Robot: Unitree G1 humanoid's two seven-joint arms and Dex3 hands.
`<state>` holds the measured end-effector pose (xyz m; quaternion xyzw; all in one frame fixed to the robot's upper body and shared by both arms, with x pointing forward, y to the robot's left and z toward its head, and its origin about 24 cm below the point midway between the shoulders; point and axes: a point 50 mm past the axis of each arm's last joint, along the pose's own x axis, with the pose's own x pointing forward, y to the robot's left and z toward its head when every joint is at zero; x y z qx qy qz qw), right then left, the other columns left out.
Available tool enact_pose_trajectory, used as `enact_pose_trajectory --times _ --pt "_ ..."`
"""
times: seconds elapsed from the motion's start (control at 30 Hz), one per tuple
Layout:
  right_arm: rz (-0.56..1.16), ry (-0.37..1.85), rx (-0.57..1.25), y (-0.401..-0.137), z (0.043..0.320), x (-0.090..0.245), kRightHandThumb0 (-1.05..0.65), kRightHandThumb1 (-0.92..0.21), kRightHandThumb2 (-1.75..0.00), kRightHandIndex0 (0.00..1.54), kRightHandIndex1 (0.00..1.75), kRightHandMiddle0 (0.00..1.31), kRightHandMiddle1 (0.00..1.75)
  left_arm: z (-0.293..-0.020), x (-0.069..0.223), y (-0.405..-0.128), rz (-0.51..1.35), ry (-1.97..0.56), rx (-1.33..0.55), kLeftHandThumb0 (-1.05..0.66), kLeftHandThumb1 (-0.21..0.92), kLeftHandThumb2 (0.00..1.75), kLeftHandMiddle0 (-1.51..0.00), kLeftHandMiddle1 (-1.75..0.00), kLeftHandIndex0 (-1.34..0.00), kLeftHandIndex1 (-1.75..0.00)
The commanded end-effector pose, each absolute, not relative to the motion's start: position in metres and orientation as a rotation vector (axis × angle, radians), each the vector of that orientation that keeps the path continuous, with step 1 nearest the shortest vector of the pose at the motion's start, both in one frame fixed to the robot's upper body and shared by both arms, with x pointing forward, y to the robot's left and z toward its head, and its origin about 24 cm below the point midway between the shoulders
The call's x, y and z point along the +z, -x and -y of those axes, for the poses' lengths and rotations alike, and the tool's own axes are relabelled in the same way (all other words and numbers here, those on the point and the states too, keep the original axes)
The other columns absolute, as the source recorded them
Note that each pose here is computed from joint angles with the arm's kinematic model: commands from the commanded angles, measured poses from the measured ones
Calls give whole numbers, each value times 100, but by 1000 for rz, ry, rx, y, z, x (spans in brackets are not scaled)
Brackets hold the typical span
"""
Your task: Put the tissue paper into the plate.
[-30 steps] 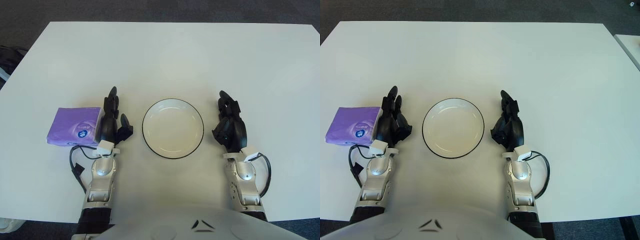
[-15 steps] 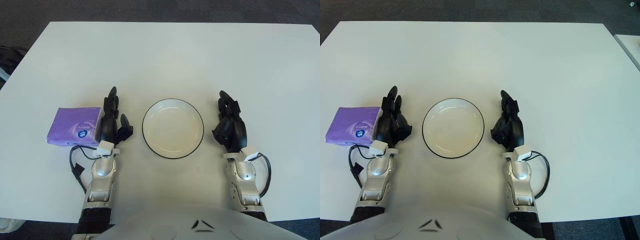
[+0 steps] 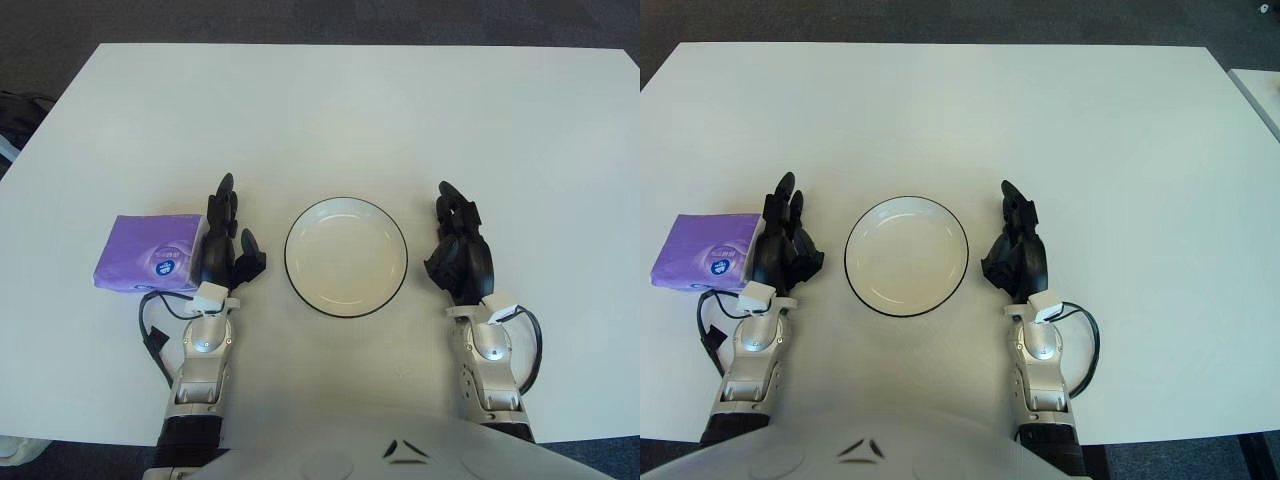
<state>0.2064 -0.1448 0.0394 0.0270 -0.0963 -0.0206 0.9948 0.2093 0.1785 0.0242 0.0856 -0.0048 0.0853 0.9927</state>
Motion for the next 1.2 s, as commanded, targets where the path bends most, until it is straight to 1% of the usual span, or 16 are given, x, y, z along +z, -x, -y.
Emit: enact_pose_trajectory --times 0.0,0.2,0.4,0.53,0.63,0.8,0.9,1.0,1.13,1.17 --pt "-2 -58 -56 -190 146 5 -73 -92 -108 22 0 0 45 -183 2 -197 -121 -180 170 -82 92 105 -20 0 0 -35" --pt "-3 -62 -56 -191 144 5 -73 -92 -108 22 0 0 45 -197 23 -203 -56 -179 197 -81 92 105 -21 -1 0 -37" --pt "-3 -63 -54 -192 143 4 -73 -92 -107 22 0 0 45 -205 63 -209 97 -203 200 -81 92 106 -22 -1 0 -43" --pt "-1 -63 -56 -193 142 3 -72 -92 -107 22 0 0 46 -213 72 -211 171 -237 203 -82 92 107 -22 -1 0 -45" --pt "0 -64 -59 -194 141 3 -72 -92 -107 23 0 0 48 -218 76 -213 229 -272 208 -83 92 109 -22 -1 0 -44" --pt "0 -70 -61 -195 140 2 -72 -92 -107 23 1 0 50 -238 100 -223 369 -314 236 -85 92 110 -20 0 0 -37" --pt "-1 -71 -59 -196 139 0 -72 -92 -107 23 1 0 50 -246 116 -228 434 -359 235 -86 92 109 -20 0 0 -36" --pt "0 -71 -55 -197 139 -1 -73 -92 -107 23 0 0 50 -257 131 -238 473 -411 220 -88 92 107 -20 0 0 -38" --pt "1 -72 -50 -198 138 -2 -73 -92 -107 22 0 0 49 -266 142 -242 505 -461 194 -91 92 104 -20 0 0 -40" --pt "1 -72 -49 -198 138 -2 -73 -92 -107 22 0 0 49 -269 144 -243 510 -475 188 -92 92 102 -19 0 0 -38"
